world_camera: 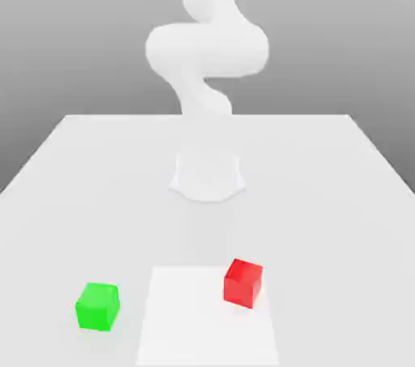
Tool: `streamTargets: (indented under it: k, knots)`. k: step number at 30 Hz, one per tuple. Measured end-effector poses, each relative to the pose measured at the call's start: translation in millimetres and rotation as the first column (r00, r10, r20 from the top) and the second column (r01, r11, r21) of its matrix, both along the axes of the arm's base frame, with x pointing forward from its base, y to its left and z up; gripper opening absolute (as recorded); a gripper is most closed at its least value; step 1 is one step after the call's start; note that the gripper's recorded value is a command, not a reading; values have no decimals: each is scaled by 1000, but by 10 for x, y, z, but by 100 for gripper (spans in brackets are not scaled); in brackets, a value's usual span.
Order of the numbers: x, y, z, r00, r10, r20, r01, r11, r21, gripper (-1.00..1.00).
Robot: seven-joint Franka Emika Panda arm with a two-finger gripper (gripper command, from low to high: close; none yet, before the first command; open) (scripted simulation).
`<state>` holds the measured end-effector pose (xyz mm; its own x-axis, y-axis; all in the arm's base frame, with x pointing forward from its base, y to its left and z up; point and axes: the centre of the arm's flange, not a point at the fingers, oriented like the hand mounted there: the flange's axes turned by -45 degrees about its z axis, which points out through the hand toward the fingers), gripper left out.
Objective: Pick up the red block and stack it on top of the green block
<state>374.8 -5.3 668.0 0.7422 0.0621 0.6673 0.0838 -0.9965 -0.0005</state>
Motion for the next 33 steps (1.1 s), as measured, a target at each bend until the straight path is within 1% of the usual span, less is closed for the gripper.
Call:
streamTargets:
  k: [6,12,18,25,27,33]
  knots:
    - [515,92,-1167,959,229,-167,-237,971,-32,0]
    - [679,346,-2351,845,423,-326,-464,884,-55,0]
    - [514,576,-3434,673,564,-478,-668,741,-66,0]
    - [49,654,-4417,431,641,-636,-855,514,-61,0]
    - [-22,643,-4558,393,644,-657,-878,474,-61,0]
    - [11,649,-4773,383,647,-660,-887,456,-69,0]
